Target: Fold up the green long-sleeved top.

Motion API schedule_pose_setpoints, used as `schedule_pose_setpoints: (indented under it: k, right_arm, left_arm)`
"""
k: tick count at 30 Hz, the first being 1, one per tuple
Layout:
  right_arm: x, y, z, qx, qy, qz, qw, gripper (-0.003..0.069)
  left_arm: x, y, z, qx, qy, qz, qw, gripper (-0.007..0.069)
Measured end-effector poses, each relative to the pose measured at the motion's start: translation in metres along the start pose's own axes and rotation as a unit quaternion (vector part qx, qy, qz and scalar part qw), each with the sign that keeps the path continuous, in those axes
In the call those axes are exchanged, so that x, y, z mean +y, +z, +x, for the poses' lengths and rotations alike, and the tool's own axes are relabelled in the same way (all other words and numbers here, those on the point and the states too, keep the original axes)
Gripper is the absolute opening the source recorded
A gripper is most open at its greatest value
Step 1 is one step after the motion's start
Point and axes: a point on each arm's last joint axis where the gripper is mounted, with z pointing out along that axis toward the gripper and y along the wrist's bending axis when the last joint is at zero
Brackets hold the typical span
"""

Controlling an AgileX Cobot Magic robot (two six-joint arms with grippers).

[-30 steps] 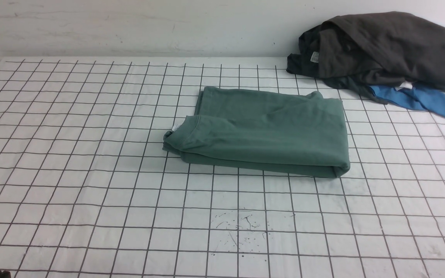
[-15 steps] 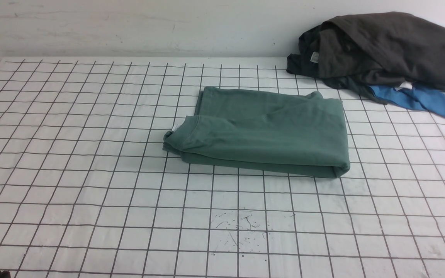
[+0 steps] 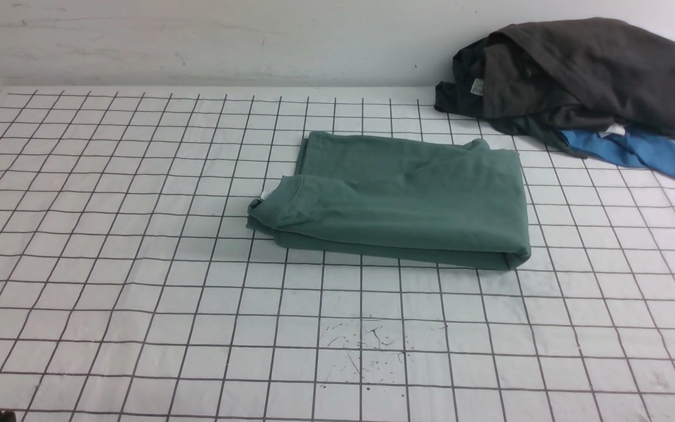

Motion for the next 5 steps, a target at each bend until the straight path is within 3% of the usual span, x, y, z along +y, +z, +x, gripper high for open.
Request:
schedule_pose_setpoints:
  k: [5]
  right_arm:
    - [0.0000,0.0000,0.0000,0.000,0.000,0.000,1.000,-0.0014]
  left_arm:
    - [0.0000,0.0000,0.0000,0.000,0.000,0.000,1.000,-0.0007]
